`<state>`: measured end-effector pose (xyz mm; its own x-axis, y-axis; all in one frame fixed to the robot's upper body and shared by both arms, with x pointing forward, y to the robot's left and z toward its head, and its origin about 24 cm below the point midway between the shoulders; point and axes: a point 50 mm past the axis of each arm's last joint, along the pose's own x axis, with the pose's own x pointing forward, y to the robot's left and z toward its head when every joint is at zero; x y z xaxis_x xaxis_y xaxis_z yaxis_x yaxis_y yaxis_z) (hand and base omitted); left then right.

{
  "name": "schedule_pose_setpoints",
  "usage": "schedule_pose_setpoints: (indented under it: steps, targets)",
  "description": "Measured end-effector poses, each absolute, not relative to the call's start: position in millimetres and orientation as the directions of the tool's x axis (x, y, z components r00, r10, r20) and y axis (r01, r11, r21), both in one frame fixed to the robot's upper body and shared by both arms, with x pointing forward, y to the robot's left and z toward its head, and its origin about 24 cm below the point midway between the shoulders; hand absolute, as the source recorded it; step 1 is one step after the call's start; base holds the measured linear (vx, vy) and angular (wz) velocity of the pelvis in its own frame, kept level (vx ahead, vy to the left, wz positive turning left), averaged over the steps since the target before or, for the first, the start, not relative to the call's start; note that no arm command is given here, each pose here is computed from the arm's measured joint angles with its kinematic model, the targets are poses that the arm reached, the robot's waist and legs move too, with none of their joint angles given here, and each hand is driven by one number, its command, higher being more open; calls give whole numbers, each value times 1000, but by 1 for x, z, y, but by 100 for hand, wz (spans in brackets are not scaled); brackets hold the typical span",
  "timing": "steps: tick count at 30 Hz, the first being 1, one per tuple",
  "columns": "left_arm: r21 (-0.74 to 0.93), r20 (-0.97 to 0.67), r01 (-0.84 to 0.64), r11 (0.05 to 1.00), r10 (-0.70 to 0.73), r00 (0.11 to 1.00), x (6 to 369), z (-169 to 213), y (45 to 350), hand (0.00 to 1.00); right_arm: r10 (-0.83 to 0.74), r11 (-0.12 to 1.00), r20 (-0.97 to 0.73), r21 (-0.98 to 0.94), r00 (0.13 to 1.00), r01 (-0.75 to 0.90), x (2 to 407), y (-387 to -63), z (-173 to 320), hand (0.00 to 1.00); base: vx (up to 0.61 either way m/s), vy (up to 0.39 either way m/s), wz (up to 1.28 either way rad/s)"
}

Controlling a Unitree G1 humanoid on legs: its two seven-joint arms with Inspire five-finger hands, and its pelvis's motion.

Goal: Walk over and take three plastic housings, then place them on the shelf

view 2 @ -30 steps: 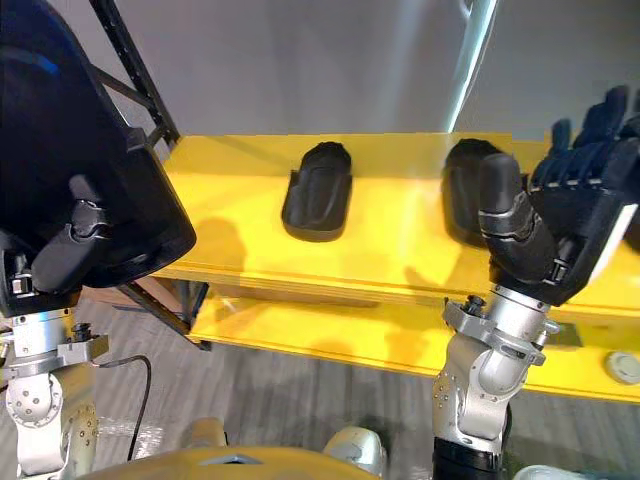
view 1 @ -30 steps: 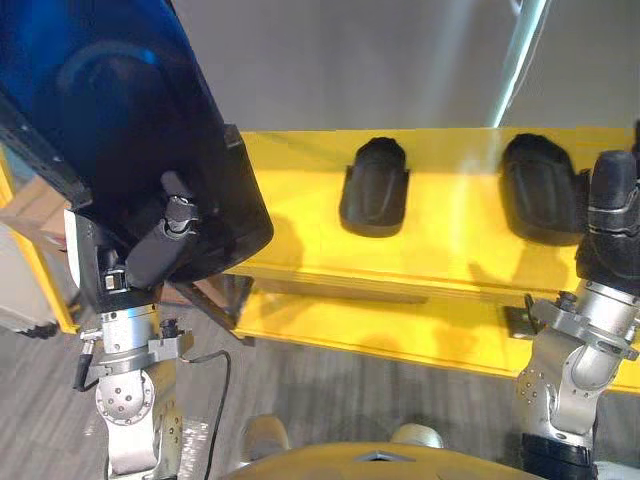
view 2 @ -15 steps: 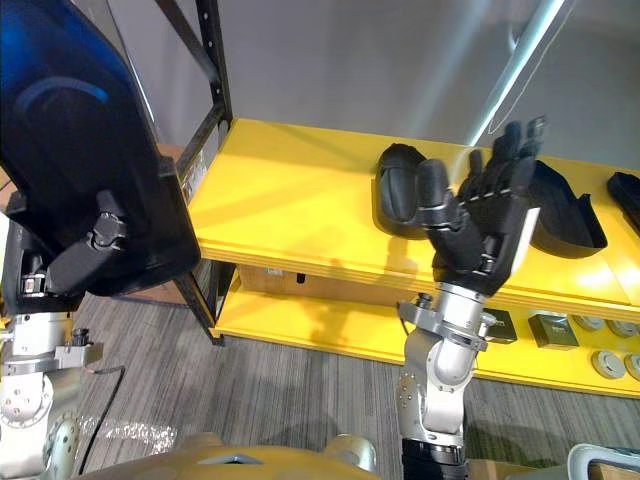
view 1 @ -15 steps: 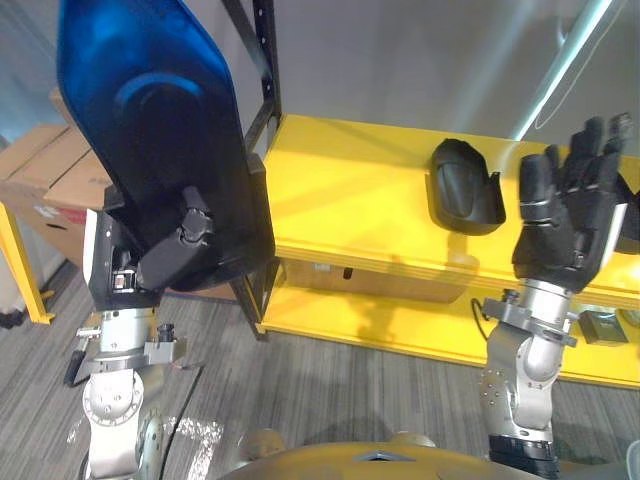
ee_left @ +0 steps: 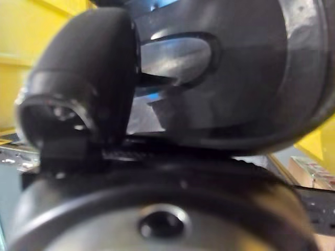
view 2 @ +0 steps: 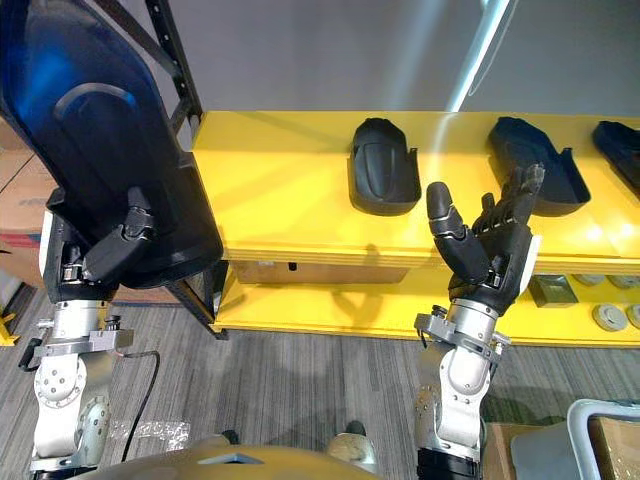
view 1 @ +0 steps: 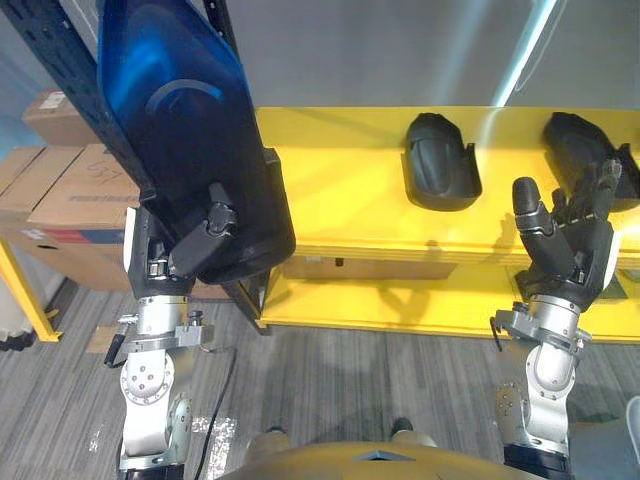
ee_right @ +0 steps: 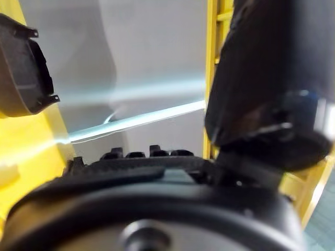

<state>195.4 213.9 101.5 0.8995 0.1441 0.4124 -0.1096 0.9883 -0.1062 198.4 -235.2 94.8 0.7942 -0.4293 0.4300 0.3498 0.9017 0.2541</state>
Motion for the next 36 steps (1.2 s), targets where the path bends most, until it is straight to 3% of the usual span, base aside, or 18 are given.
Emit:
schedule_pose_setpoints:
  steps: [4, 9, 16, 19, 21, 25, 30, 36]
  targets:
    - [-76, 366, -137, 988, 155, 918, 195, 96, 214, 0, -439, 897, 386, 242, 812, 370, 189, -234, 84, 100, -9, -18, -25]
    - [-78, 389, -122, 989, 143, 910, 200, 102, 209, 0, -526, 850, 371, 215, 765, 480, 182, -239, 81, 100, 33, 92, -32]
    - [-80, 309, -152, 985, 170, 936, 210, 101, 212, 0, -666, 739, -30, 108, 746, 665, 139, -243, -3, 100, 49, 66, -22]
    - [-89, 272, -154, 984, 172, 947, 216, 100, 210, 0, -695, 691, -294, -20, 656, 723, 112, -247, -57, 100, 0, 0, 0]
    - [-108, 246, -162, 981, 185, 951, 219, 98, 211, 0, -708, 648, -452, -112, 542, 753, 83, -249, -88, 100, 0, 0, 0]
    - [-190, 231, -136, 972, 179, 956, 243, 105, 214, 0, -672, 639, -602, -177, 431, 748, 54, -250, -115, 100, -39, -8, 6]
    - [-157, 232, -163, 974, 197, 953, 289, 128, 231, 0, -548, 741, -687, -133, 477, 659, 63, -244, -129, 100, -71, -11, 1]
    - [-147, 188, -184, 972, 210, 959, 318, 147, 250, 0, -468, 804, -681, -64, 563, 591, 84, -246, -126, 100, -10, -3, -2]
